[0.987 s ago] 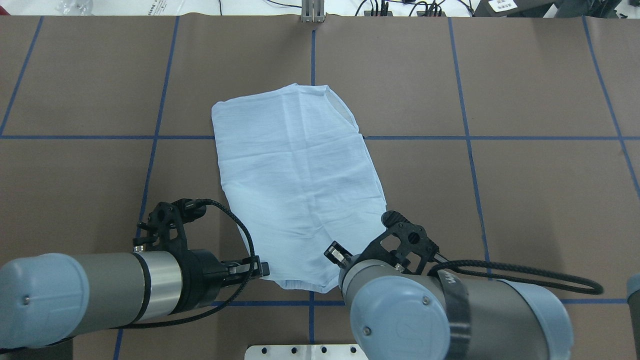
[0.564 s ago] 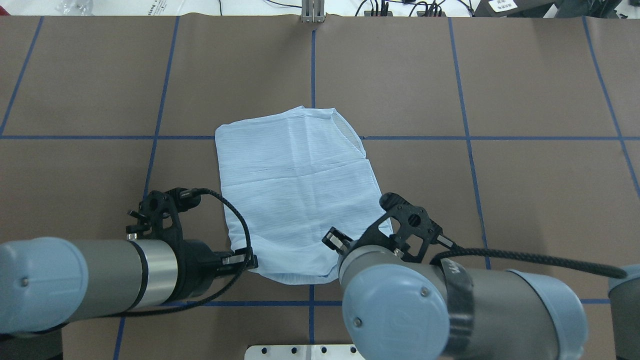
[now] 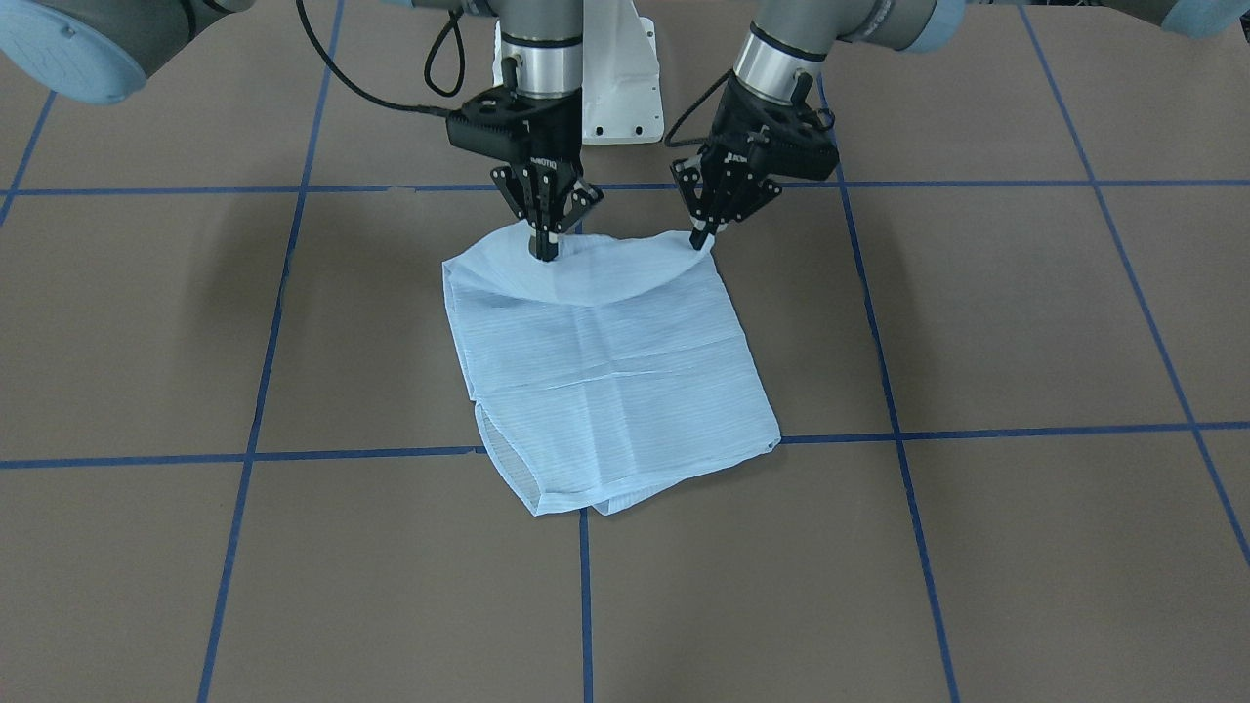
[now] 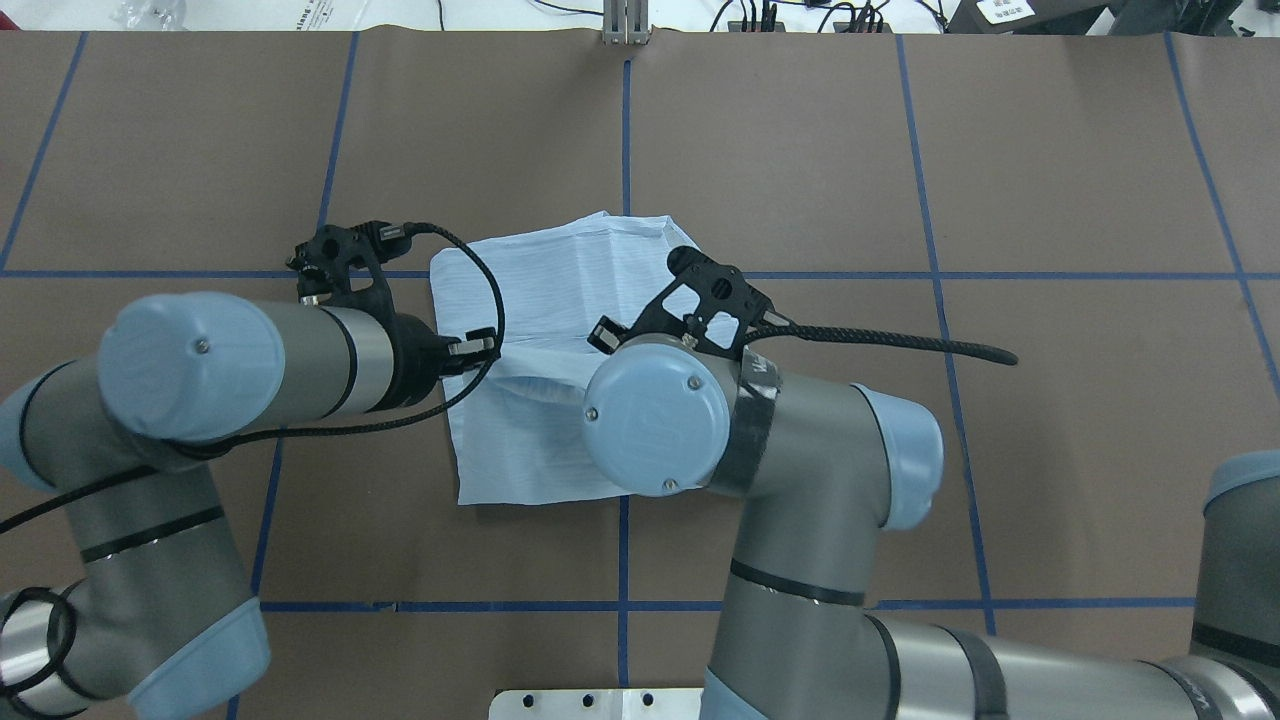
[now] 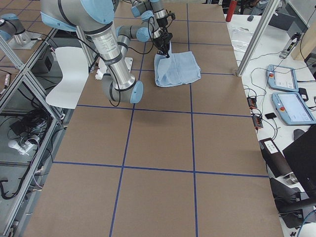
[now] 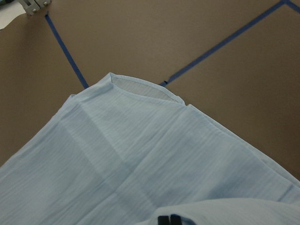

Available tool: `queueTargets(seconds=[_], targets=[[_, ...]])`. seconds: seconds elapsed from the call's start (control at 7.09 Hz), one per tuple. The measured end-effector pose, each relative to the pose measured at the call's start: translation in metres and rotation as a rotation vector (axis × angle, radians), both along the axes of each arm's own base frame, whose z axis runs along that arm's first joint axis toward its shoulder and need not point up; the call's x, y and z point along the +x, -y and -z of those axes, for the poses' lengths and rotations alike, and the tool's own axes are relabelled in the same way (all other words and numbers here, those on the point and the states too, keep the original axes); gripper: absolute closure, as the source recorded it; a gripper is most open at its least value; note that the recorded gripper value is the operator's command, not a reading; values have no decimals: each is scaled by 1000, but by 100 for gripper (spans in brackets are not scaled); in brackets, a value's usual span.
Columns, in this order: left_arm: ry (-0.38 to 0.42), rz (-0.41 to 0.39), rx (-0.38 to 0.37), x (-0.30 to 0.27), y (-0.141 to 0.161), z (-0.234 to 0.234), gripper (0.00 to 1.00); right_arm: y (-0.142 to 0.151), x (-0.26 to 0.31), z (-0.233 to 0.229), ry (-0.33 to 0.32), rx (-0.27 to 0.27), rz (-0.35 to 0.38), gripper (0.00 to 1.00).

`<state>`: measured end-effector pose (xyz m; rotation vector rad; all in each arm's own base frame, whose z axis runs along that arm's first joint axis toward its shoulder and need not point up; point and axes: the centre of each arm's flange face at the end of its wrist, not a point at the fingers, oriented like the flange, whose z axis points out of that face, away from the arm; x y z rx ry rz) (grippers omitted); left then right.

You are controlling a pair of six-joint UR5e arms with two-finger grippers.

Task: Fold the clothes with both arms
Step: 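Lay the folded edge onto the far half of the shirt with both grippers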

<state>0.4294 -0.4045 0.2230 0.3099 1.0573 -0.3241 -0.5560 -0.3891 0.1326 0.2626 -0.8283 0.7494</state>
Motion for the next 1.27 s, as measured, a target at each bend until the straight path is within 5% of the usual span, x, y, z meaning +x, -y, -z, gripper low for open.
queueTargets(seconds=[0.42,0.85,0.99,1.13,1.27], targets=[[112,69,4,9,81,-33,100,89,-52,-3,-56,69,-5,100],[157,94,32,24,140,-59,100,136,-55,-11,-118,124,-18,100],[173,92,35,31,151,-74,62,147,-61,-19,-130,133,-20,54],[185,87,37,37,158,-86,1,156,-68,-28,-144,142,-14,1],[201,70,60,39,162,-92,0,161,-72,-31,-162,165,10,0]])
